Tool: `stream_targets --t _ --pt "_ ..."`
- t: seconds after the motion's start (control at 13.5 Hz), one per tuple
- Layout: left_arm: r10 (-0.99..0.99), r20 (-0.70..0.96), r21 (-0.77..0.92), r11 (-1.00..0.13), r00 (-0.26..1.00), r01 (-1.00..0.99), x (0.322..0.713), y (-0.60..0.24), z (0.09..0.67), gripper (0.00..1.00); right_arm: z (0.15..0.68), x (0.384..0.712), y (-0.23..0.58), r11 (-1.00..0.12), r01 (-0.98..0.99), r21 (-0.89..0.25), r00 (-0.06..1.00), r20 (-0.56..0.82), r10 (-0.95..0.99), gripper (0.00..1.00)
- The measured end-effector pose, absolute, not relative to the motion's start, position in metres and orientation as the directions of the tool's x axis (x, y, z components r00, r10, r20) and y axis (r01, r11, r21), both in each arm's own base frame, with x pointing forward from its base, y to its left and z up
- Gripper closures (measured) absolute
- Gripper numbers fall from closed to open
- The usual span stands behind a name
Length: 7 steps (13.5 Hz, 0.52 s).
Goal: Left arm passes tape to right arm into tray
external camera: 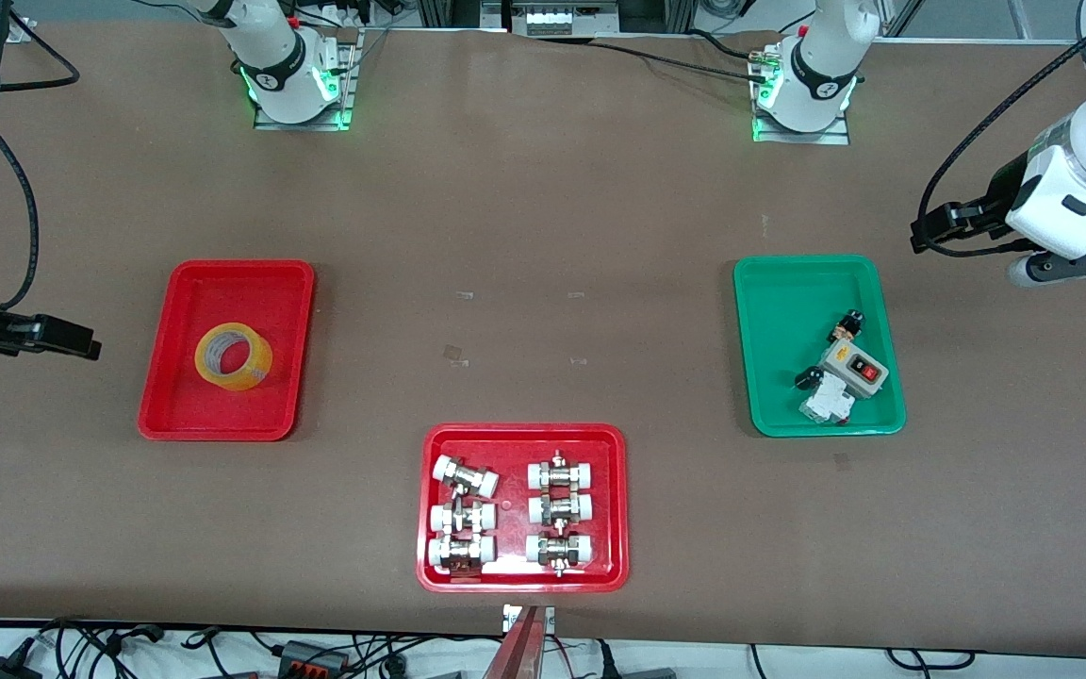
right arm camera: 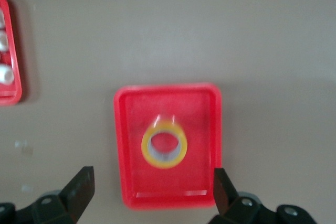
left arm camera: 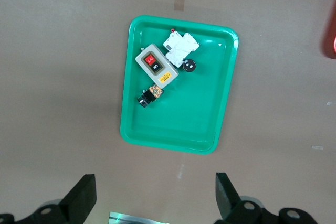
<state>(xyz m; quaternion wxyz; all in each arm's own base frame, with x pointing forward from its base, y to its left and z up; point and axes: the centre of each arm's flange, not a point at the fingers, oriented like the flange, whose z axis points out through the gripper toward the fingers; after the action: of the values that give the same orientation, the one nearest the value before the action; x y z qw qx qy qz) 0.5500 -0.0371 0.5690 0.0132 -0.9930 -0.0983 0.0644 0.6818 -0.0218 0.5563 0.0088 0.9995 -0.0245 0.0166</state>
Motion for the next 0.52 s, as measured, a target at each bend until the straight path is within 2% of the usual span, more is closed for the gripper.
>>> stream_targets --t 0.15,0.52 --pt "0.197 -0.125 -0.039 -0.98 0.972 0.193 0.55 -0.037 0.569 0.0 0.56 0.67 -0.026 -0.998 -0.054 0.019 0.996 0.076 -0.052 0.0" --pt "0.197 -0.123 -0.038 -0.98 0.973 0.193 0.549 -0.037 0.57 0.0 0.572 0.629 -0.03 -0.998 -0.054 0.028 0.996 0.071 -0.052 0.0"
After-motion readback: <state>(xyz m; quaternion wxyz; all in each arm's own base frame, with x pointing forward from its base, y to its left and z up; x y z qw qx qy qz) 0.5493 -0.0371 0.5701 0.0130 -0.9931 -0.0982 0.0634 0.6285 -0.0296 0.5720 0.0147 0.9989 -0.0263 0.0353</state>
